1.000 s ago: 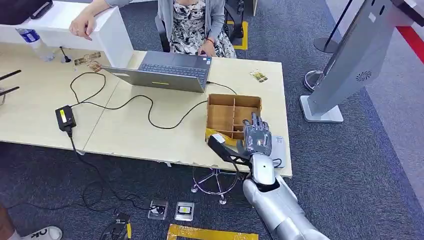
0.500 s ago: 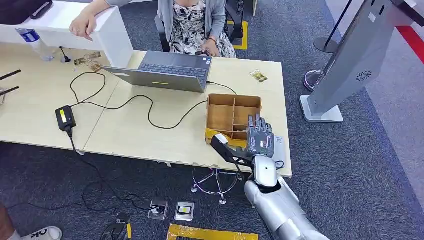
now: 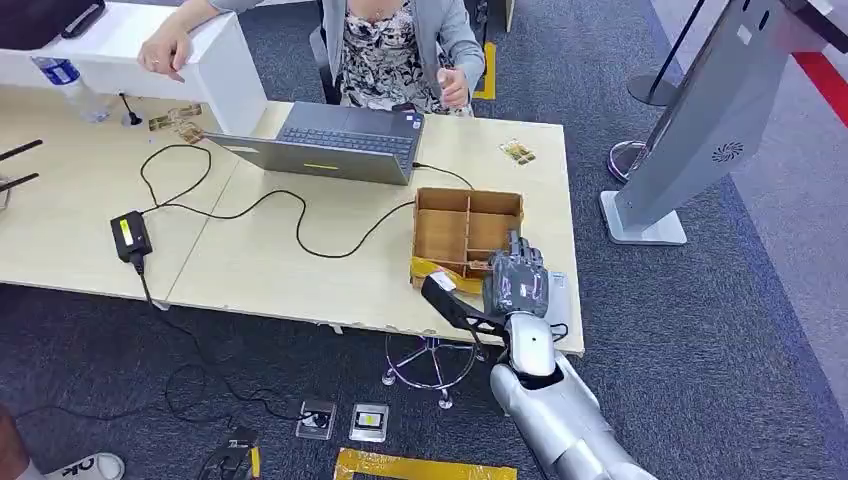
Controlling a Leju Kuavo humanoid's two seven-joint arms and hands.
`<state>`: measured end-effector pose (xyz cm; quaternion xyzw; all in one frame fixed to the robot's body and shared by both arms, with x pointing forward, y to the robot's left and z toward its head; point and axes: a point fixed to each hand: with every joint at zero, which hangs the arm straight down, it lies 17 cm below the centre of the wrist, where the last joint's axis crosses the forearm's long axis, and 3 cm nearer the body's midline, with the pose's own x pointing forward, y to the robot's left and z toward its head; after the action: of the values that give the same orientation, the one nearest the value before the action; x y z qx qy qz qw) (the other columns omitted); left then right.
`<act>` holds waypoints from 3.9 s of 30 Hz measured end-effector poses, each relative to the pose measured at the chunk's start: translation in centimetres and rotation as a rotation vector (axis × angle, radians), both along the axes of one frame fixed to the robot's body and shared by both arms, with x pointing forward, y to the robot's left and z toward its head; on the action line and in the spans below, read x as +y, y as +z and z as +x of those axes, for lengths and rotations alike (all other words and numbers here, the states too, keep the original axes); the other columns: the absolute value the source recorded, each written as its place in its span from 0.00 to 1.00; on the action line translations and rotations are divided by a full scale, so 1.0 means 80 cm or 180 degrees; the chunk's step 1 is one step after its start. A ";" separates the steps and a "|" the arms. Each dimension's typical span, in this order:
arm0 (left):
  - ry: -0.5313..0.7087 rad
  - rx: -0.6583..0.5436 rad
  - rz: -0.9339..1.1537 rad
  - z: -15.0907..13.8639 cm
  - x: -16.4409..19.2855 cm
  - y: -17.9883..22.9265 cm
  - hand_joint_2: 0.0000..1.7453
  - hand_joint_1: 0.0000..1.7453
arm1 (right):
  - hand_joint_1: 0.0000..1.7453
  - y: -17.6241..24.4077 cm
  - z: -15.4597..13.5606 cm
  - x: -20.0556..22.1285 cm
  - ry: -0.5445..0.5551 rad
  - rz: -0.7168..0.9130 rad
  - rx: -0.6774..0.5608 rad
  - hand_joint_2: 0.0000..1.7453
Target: Pass the card to the sensor for recognition and then transmit it.
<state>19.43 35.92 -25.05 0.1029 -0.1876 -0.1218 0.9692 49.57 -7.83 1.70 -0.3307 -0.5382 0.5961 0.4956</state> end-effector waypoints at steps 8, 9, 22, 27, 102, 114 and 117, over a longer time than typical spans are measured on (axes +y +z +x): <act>0.0001 0.0000 0.0000 0.000 0.000 0.000 0.00 0.00 | 1.00 0.002 0.001 0.000 0.0010 0.0028 -0.0035 1.00; -0.0001 0.0000 -0.0003 0.000 0.000 0.000 0.00 0.00 | 1.00 0.002 0.001 0.000 0.0009 0.0038 -0.0032 1.00; -0.0003 -0.0002 0.0000 0.000 0.000 0.000 0.00 0.00 | 1.00 0.003 0.003 -0.003 -0.0032 0.0115 -0.0005 1.00; 0.0004 -0.0005 -0.0001 0.001 0.000 0.000 0.00 0.00 | 1.00 0.004 0.003 -0.002 -0.0031 0.0162 -0.0007 1.00; -0.0104 -0.0029 -0.0001 0.026 -0.022 0.006 0.00 0.00 | 0.00 0.221 0.149 -0.021 -0.0090 0.0034 -0.0745 0.00; -0.0052 -0.0010 -0.0015 0.015 -0.021 0.003 0.00 0.00 | 0.00 0.209 0.154 -0.045 -0.0210 -0.0011 -0.0674 0.00; 0.0007 -0.0024 -0.0038 0.011 -0.021 0.001 0.00 0.00 | 0.00 0.207 0.161 -0.073 -0.0335 0.0124 -0.0616 0.00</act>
<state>20.30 34.26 -24.95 0.0978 -0.1919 -0.1193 0.9692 62.43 -13.64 18.30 -0.4048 -0.5770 0.5240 0.4782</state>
